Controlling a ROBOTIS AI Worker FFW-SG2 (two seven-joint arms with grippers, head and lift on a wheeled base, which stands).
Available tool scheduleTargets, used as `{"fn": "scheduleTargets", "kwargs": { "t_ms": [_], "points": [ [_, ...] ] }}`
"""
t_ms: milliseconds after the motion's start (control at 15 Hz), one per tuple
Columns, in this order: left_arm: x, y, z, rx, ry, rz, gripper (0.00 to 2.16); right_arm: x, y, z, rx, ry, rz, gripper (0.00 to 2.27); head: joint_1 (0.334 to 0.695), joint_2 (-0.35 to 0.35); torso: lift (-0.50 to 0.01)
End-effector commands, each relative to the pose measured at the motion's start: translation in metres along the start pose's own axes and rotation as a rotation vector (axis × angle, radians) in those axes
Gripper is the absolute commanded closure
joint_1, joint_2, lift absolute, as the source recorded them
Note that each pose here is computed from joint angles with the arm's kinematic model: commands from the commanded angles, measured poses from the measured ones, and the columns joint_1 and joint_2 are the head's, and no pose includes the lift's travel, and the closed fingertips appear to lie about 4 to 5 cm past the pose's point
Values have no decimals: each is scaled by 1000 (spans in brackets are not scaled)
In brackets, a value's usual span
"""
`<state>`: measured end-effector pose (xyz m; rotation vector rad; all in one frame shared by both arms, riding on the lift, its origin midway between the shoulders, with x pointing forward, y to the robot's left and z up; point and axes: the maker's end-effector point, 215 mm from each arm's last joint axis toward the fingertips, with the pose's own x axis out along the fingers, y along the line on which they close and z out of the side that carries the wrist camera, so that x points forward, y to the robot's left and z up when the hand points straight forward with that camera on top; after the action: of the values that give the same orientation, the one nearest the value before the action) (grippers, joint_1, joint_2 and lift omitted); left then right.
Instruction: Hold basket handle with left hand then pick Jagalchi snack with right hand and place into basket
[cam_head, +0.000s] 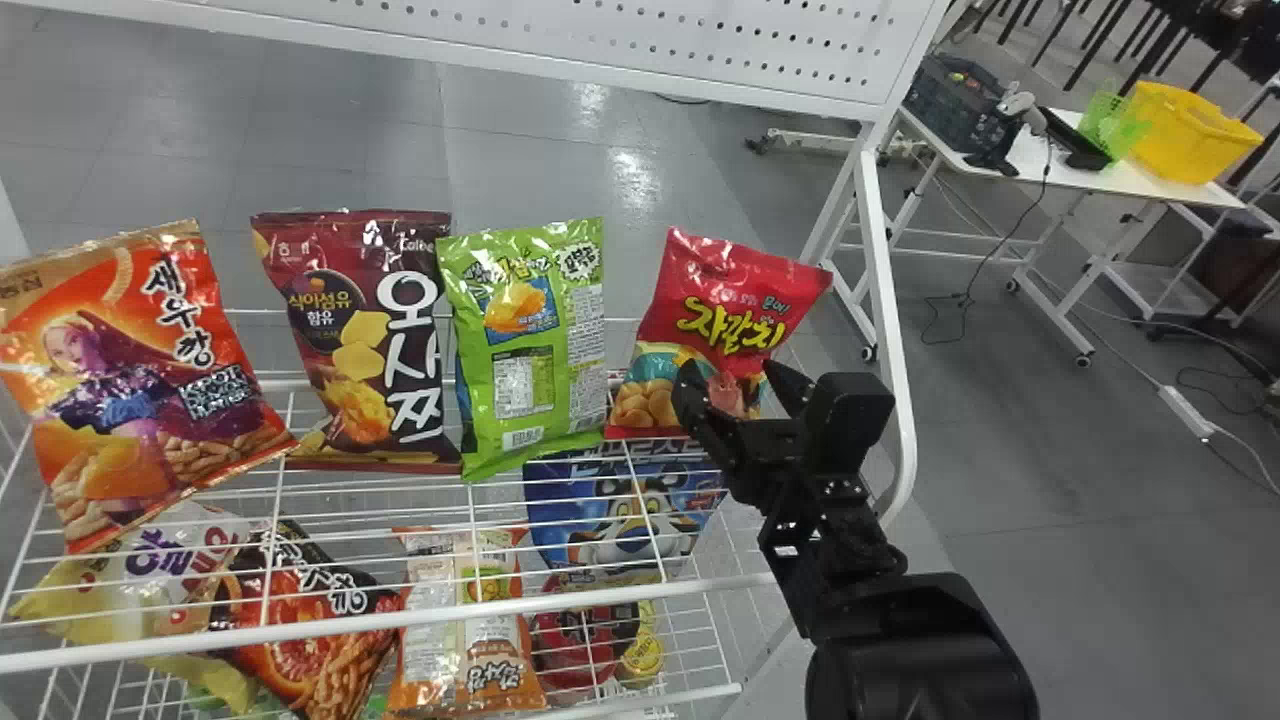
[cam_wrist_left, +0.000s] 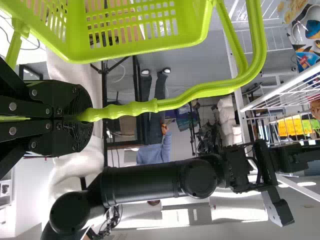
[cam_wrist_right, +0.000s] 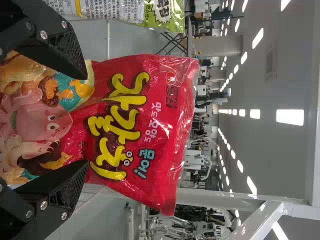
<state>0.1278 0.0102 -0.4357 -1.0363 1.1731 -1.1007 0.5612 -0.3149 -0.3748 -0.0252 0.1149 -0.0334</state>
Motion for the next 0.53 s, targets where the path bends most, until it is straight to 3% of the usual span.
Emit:
{"fn": "scheduleTargets", "kwargs": {
  "t_ms": [0, 133, 200, 333, 467],
  "points": [
    [-1, 1, 0, -1, 2, 0, 1224, 5, -5, -8, 0, 27, -8, 397, 695, -350, -10],
    [-1, 1, -1, -6, 2, -4, 1224, 10, -1, -8, -6, 33, 19, 569, 695, -350, -10],
    [-1, 2, 0, -10, 2, -6, 1224, 12, 1, -8, -11, 39, 26, 869, 695, -350, -10],
    [-1, 3, -1, -13, 2, -7, 1224, 12, 8, -9, -10, 46, 47, 1744, 695, -350, -10],
    [0, 2, 0, -14, 1, -10, 1224, 10, 8, -8, -16, 47, 43, 1895, 695, -350, -10]
  ]
}}
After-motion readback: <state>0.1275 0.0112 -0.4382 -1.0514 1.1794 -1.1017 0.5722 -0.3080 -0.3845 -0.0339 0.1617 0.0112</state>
